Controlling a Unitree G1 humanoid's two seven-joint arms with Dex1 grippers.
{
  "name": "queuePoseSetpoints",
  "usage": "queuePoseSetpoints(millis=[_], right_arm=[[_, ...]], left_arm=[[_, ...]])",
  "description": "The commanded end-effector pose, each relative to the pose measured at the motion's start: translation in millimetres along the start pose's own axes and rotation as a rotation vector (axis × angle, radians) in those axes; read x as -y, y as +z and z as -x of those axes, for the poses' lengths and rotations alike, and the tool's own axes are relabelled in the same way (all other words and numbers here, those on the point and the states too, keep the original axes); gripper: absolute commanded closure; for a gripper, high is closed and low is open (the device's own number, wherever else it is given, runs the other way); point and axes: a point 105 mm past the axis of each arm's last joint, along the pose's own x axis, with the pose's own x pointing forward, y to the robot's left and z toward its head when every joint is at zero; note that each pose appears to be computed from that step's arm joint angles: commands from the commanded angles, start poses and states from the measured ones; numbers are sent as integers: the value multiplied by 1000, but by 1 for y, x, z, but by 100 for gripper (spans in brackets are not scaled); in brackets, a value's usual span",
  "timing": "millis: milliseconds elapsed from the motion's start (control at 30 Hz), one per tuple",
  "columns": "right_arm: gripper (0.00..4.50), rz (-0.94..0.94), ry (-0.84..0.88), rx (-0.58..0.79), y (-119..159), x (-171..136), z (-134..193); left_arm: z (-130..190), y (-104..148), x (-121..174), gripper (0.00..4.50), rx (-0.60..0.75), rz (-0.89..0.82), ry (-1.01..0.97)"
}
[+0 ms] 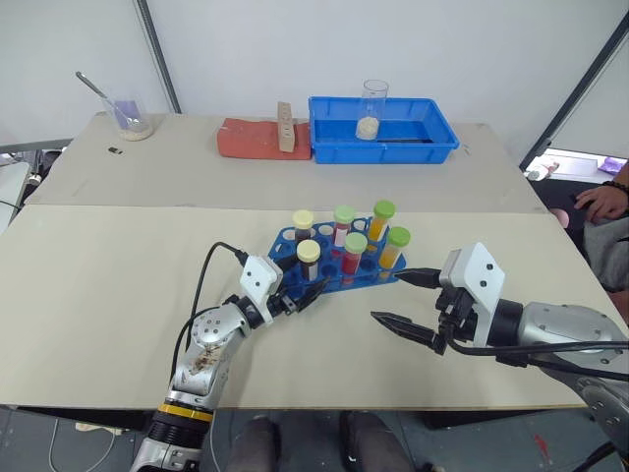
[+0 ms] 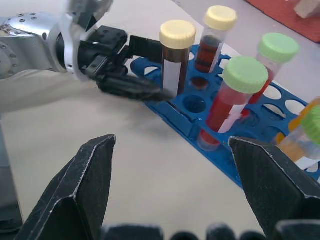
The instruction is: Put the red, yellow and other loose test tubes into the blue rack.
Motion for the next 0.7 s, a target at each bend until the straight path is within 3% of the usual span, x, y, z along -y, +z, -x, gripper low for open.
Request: queuePoseSetpoints(millis=[33,233,400,700], right_arm=[[47,48,-30,38,11,9,5],[47,105,25,17,11,23,18],[47,196,61,8,12,41,35],[47,232,53,7,10,62,45]], left_arm=[[15,20,-7,2,0,-95,-33],[60,45,-40,2,-199,-142,-14],[99,65,-57,2,-349,-307,3],[105,69,-40,2,-324,-259,-33]])
